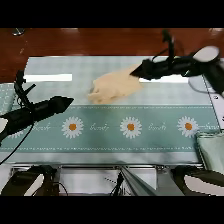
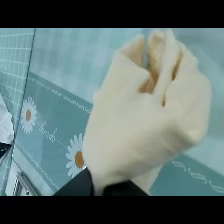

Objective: Fold the shirts.

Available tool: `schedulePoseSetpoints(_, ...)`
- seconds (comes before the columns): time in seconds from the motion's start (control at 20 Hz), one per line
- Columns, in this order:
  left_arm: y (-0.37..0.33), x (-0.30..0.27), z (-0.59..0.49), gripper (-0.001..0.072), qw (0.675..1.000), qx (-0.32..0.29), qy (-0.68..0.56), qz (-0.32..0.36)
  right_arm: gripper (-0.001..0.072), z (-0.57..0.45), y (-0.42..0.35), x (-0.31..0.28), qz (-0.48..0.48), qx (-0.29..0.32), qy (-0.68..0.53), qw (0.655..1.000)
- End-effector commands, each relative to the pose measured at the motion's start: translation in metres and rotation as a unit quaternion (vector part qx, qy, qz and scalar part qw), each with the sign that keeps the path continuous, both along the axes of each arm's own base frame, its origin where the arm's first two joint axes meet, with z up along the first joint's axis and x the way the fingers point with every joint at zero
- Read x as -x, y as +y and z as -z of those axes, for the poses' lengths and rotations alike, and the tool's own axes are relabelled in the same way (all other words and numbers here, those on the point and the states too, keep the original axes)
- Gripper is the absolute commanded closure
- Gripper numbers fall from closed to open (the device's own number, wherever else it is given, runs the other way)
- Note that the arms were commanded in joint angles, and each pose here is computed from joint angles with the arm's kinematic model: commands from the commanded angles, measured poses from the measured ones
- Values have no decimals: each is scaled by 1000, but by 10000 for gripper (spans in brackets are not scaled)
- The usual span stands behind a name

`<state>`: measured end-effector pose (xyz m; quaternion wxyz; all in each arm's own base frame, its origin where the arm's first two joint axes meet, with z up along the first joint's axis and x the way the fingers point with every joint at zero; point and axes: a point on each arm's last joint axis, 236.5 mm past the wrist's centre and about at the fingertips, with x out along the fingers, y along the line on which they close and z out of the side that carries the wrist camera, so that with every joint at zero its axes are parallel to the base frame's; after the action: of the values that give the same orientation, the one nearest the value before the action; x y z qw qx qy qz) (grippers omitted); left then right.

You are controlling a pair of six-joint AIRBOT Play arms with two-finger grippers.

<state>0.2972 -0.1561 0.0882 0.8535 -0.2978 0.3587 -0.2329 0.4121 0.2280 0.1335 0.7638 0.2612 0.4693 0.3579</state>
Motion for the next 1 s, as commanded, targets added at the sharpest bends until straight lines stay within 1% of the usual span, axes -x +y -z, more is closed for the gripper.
schedulePoseSetpoints(0.0,0,0,0,681,1000,0,0,0,691,-76,-47,-17,26,49,-59,997)
schedulePoseSetpoints(0.25,0,0,0,680,1000,0,1,0,690,-135,-132,-25,110,57,-83,989)
schedulePoseSetpoints(0.45,1,-1,0,680,1000,0,-1,-2,690,-138,-217,-15,200,61,-36,977)
schedulePoseSetpoints(0.6,3,-4,-1,681,1000,0,-5,-8,690,-125,-273,9,258,71,21,963)
schedulePoseSetpoints(0.75,3,-4,-1,680,1000,-1,-5,-8,690,-123,-315,42,317,97,59,942)
schedulePoseSetpoints(0.95,5,-6,-3,680,1000,-2,-11,-13,691,-113,-356,98,371,165,115,907)
